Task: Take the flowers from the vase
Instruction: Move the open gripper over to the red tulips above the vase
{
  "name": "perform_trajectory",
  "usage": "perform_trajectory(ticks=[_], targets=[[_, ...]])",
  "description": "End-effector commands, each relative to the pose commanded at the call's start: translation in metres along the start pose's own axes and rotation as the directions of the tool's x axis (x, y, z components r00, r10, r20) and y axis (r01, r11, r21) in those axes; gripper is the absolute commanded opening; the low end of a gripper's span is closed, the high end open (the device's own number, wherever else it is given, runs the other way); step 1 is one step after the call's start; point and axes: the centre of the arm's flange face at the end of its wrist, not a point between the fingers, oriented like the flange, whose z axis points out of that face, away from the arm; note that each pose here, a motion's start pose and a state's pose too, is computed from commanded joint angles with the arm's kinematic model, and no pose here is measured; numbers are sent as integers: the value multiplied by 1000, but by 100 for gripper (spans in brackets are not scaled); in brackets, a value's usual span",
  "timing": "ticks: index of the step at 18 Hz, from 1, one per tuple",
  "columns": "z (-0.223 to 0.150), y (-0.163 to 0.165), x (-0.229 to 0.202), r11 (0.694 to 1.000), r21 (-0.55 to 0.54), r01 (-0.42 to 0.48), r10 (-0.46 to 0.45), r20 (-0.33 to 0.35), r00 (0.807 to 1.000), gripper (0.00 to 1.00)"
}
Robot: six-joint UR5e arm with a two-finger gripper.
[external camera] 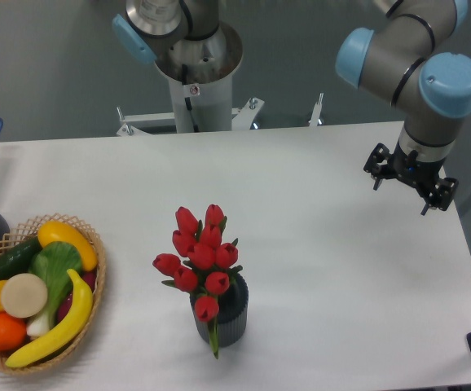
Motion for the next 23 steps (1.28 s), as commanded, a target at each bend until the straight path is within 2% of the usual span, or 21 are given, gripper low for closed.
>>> perform_trajectory(ticks=[4,6,9,11,14,16,17,19,21,22,23], targets=[[5,-1,4,1000,4,-3,3,-10,1000,100],[11,-2,7,999,43,3,-3,-11,1000,100],[25,-2,20,985,169,32,-34,10,999,100],[36,2,37,949,311,46,-59,33,998,100],[48,3,65,872,488,48,-89,62,994,100],[47,0,68,813,579,63,-101,34,994,100],[43,-5,69,771,629,101,-128,-2,992,100],[31,-22,72,648,740,180,-163,-96,982,100],[22,-31,73,509,835,209,-139,-159,977,100],[21,-34,76,458,862,219,-122,-183,976,100],[26,-36,83,428,874,230,-109,-203,973,100]])
